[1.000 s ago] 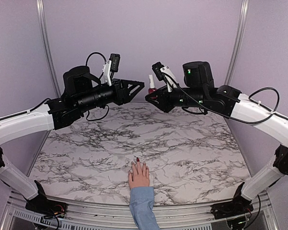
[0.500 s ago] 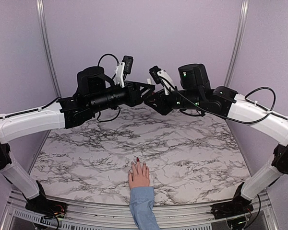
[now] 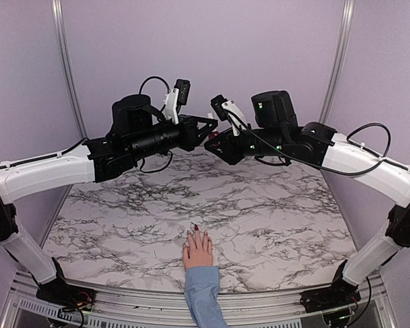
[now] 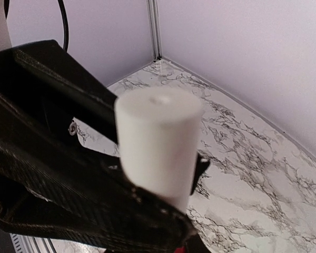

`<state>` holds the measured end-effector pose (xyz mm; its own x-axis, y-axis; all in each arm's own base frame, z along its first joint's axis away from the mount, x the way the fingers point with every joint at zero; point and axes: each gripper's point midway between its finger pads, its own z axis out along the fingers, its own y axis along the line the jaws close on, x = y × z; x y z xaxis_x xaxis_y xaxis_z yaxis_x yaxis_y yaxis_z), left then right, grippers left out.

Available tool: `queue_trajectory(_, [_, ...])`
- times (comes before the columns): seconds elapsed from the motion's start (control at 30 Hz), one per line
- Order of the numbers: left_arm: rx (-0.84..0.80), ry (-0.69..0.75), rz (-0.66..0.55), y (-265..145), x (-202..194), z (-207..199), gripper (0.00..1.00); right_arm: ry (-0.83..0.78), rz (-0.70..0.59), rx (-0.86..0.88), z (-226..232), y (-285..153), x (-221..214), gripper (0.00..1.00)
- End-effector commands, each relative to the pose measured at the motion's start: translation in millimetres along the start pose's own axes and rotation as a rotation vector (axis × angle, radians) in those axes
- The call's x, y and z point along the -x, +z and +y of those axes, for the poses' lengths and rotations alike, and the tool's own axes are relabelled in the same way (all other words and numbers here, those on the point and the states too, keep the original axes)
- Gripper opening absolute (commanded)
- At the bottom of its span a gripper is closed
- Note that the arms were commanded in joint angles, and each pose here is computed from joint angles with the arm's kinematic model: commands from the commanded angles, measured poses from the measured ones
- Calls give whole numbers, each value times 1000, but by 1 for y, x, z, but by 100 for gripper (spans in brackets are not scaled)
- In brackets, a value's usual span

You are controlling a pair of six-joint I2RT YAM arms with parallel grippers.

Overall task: Paint the nails
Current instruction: Screw the nail polish bottle cap onto the nail polish bottle.

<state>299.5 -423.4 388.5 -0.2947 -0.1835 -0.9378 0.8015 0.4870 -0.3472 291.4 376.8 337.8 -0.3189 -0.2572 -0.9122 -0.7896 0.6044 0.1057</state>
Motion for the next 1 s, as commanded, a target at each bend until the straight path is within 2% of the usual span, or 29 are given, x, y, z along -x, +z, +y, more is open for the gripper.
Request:
queue_trajectory(0.0, [-21, 15, -20, 0, 12, -7, 0, -25, -39, 27, 9, -5, 19, 0])
queue_trajectory(0.23, [-128, 15, 12, -7, 9, -22, 0, -81, -101, 170, 34, -21, 35, 0])
queue_trajectory(0.5, [-347, 0, 58, -21, 1, -49, 0, -135, -193, 367, 67, -46, 52, 0])
queue_trajectory(0.97, [-632, 30, 107, -43, -5, -89, 0, -282, -353, 701, 121, -105, 77, 0])
